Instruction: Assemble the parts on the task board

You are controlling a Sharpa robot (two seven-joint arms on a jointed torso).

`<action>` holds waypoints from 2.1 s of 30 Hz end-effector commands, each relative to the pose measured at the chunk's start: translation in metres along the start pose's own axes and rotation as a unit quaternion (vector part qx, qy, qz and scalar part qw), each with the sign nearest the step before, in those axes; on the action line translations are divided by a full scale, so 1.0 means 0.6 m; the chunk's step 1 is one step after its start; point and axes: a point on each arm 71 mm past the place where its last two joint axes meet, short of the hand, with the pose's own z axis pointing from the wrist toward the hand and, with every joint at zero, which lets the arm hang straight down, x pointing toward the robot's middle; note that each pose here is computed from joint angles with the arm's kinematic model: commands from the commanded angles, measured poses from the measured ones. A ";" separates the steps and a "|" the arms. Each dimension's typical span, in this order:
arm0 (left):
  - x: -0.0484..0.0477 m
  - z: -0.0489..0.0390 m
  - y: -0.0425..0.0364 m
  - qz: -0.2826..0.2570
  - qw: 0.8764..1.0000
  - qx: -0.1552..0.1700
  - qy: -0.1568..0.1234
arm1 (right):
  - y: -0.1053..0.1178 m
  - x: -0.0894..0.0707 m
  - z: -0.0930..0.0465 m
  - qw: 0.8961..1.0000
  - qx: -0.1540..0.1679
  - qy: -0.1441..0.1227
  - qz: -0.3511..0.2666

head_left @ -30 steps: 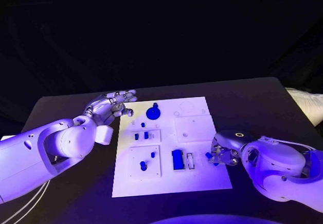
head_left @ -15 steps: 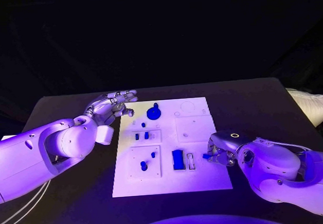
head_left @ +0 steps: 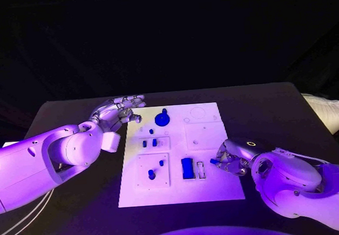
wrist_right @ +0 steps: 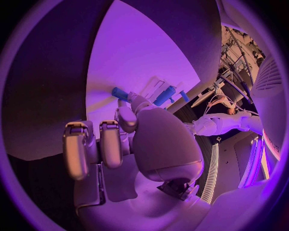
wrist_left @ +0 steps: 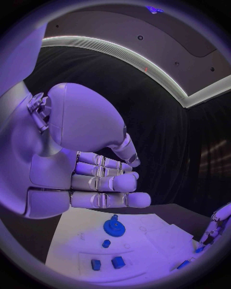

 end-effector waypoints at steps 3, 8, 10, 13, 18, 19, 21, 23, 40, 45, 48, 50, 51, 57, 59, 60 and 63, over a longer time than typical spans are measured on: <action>0.004 0.000 0.000 -0.002 1.000 0.003 0.011 | 0.003 -0.005 -0.004 0.998 0.009 -0.018 0.063; 0.005 0.000 0.000 -0.001 1.000 0.003 0.011 | 0.006 -0.003 -0.005 0.997 0.011 -0.009 0.081; 0.005 0.000 0.000 -0.001 1.000 0.003 0.011 | 0.007 -0.001 -0.004 0.996 0.014 0.000 0.090; 0.005 0.000 0.000 -0.001 1.000 0.003 0.011 | 0.010 0.002 -0.003 0.995 0.015 0.010 0.101; 0.006 0.000 0.000 -0.002 1.000 0.002 0.012 | 0.017 0.008 0.000 0.995 0.016 0.027 0.099; 0.007 0.000 0.000 -0.002 1.000 0.002 0.013 | 0.018 0.011 0.002 0.995 0.017 0.038 0.096; 0.007 0.001 0.001 -0.001 1.000 0.002 0.013 | 0.020 0.015 0.004 0.994 0.019 0.050 0.093; 0.007 0.001 0.000 0.002 1.000 0.002 0.014 | 0.021 0.018 0.006 0.994 0.021 0.058 0.094; 0.009 0.001 0.001 0.012 1.000 0.002 0.019 | 0.035 0.024 0.016 0.992 0.017 0.061 0.112; 0.010 0.001 0.001 0.011 1.000 -0.001 0.021 | 0.038 0.025 0.016 0.991 0.015 0.064 0.113; 0.010 0.001 0.002 0.011 1.000 -0.002 0.022 | 0.038 0.025 0.016 0.991 0.017 0.066 0.115; 0.010 0.001 0.002 0.011 1.000 -0.002 0.023 | 0.038 0.026 0.016 0.991 0.017 0.066 0.115; 0.010 0.001 0.002 0.011 1.000 -0.002 0.023 | 0.037 0.026 0.017 0.991 0.018 0.067 0.114; 0.011 0.001 0.002 0.010 1.000 -0.003 0.025 | 0.037 0.028 0.018 0.991 0.020 0.072 0.111; 0.011 0.001 0.002 0.010 1.000 -0.004 0.026 | 0.037 0.028 0.018 0.991 0.020 0.073 0.110; 0.011 0.001 0.002 0.010 1.000 -0.004 0.027 | 0.038 0.028 0.018 0.991 0.020 0.074 0.110; 0.012 0.001 0.002 0.010 1.000 -0.005 0.028 | 0.039 0.029 0.018 0.991 0.018 0.075 0.109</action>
